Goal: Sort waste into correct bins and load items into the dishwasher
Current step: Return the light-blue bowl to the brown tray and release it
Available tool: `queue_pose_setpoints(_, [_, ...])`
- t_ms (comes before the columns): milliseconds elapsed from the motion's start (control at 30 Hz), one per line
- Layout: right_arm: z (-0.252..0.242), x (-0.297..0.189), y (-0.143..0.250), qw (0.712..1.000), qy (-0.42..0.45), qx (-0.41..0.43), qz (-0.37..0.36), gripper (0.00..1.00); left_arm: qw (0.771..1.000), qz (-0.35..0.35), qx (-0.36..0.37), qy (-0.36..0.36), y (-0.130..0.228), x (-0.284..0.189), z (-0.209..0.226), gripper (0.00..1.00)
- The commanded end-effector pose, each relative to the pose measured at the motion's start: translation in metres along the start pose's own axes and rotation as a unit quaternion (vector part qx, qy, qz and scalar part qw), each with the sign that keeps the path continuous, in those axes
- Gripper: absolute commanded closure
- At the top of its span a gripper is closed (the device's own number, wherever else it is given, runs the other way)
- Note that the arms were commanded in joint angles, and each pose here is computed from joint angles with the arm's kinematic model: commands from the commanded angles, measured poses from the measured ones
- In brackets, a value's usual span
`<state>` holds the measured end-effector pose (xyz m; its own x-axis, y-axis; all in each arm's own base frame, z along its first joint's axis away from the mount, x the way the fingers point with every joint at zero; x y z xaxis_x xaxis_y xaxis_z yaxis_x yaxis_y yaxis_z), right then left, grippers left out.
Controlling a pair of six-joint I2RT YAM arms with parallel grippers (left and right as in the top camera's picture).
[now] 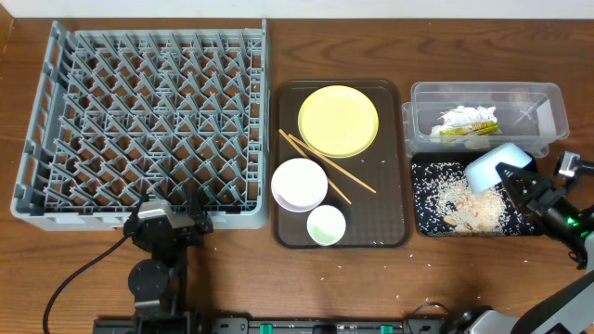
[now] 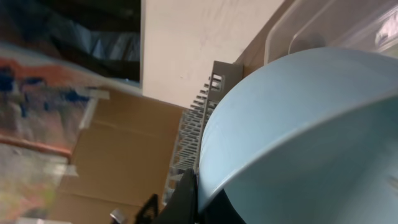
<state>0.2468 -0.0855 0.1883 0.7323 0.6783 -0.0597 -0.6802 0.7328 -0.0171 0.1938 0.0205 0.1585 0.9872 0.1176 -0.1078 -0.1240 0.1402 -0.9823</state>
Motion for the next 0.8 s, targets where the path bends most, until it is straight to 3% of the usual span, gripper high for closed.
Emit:
queue_pose_setpoints(0, [0.005, -0.001, 0.001, 0.998, -0.016, 0.056, -0.001, 0.99, 1.000, 0.025, 0.005, -0.004, 0.015, 0.001, 0.000, 0.07])
queue_pose_setpoints(133, [-0.001, -0.001, 0.001, 0.996, 0.008, 0.088, -0.004, 0.99, 1.000, 0.025, 0.005, -0.004, 0.015, 0.001, 0.000, 0.08])
queue_pose_setpoints(500, [0.004, 0.001, 0.002, 0.998, -0.012, 0.062, 0.004, 0.99, 1.000, 0.025, 0.005, -0.004, 0.015, 0.001, 0.000, 0.08])
queue_pose_setpoints(633, [0.008, 0.016, 0.008, 0.998, -0.005, 0.055, 0.036, 0.99, 1.000, 0.025, 0.005, -0.004, 0.015, 0.001, 0.000, 0.08])
queue_pose_setpoints(767, [0.014, 0.050, 0.020, 0.993, 0.069, 0.031, 0.093, 0.99, 1.000, 0.025, 0.005, -0.004, 0.015, 0.001, 0.000, 0.08])
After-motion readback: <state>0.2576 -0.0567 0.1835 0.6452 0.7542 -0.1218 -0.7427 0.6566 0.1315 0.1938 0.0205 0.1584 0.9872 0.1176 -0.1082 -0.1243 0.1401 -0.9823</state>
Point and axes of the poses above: each gripper's point midway between its finger pads, its own x axis out along the fingers, its own z axis along the line the jaws close on, y = z × x, the point moved 5 cm from there along -x, back along the fingers, and after that the axes turned 15 degrees about x, right-handed, at the moved point
